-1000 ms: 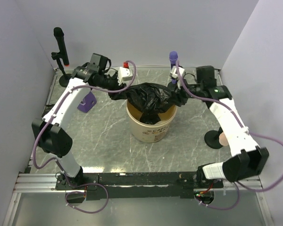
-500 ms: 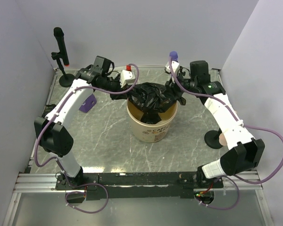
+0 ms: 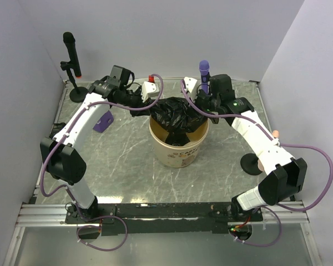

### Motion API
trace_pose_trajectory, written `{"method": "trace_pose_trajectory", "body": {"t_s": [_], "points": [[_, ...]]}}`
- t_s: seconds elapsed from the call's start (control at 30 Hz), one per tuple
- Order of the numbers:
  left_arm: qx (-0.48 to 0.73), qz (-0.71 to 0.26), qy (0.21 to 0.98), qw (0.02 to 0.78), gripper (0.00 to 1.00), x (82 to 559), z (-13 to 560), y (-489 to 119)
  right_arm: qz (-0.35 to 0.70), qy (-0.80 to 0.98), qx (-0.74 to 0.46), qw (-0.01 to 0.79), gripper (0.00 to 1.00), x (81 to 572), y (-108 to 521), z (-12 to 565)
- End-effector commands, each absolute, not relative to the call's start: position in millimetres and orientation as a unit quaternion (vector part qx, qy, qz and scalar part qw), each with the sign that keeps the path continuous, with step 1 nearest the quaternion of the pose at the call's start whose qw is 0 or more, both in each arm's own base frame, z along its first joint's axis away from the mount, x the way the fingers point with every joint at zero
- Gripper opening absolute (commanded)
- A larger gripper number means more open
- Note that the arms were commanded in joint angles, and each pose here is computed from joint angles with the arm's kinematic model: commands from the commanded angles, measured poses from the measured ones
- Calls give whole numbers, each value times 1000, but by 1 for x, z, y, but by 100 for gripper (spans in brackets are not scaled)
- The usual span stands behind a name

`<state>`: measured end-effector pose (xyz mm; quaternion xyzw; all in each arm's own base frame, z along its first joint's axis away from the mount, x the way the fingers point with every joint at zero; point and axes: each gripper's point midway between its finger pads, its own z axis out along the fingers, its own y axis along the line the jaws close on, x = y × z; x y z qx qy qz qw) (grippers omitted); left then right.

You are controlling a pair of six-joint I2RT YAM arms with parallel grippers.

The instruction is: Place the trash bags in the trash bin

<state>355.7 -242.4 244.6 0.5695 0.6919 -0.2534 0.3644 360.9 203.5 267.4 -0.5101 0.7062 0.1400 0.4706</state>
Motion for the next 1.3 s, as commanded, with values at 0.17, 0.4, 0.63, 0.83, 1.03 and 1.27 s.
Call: {"method": "trace_pose_trajectory", "body": {"t_s": [0.17,0.4,0.63,0.83,1.03,1.27], "points": [[570,-250,664,414,19,353,283,-248,82,689,-516,502,42,384,205,275],[566,-248,667,416,19,353,284,-246,86,677,-533,500,40,382,218,273],[567,-247,665,419,19,353,285,-247,54,670,-552,494,24,385,219,266],[568,-237,667,420,18,354,287,-244,53,656,-565,498,0,376,218,278],[581,-207,654,437,16,340,301,-230,94,614,-575,533,0,327,214,322],[589,-213,643,441,6,316,302,-225,175,591,-594,517,0,260,213,331]]}}
